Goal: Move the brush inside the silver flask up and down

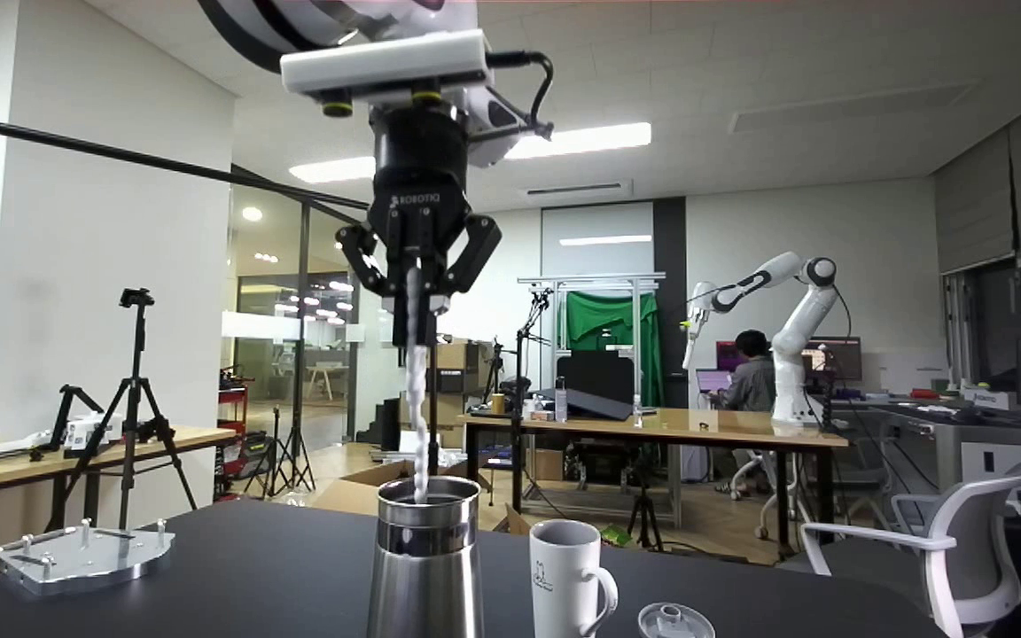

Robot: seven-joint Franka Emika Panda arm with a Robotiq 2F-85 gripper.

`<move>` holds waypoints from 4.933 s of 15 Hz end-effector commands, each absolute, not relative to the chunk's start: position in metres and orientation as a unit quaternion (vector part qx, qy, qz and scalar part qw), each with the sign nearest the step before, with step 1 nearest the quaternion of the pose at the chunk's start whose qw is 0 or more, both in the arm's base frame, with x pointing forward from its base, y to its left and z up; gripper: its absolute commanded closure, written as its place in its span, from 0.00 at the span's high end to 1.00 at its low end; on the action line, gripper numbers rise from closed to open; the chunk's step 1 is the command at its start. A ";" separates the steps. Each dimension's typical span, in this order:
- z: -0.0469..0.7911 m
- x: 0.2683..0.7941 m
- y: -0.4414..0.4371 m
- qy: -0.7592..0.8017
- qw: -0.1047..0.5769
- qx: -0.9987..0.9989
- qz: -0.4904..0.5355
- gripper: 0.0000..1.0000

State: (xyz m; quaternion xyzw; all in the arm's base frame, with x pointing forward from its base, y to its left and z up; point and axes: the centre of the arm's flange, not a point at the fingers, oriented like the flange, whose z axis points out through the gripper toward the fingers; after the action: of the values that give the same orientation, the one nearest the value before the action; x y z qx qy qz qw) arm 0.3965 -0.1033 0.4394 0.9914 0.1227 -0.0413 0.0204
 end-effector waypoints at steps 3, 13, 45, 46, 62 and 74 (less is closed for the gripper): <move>0.484 0.396 -0.113 0.120 0.010 0.992 -0.027 0.04; 0.375 0.400 -0.115 0.106 -0.026 0.991 -0.083 0.04; 0.403 0.406 -0.109 0.143 -0.021 0.987 -0.076 0.04; 0.415 0.404 -0.110 0.144 -0.022 0.987 -0.074 0.04; 0.380 0.398 -0.113 0.137 -0.041 0.988 -0.063 0.04; 0.481 0.402 -0.106 0.161 -0.015 0.986 -0.028 0.04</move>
State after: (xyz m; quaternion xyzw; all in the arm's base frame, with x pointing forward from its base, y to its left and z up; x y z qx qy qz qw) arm 0.4000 -0.1029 0.4739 0.9858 0.1648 -0.0287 -0.0163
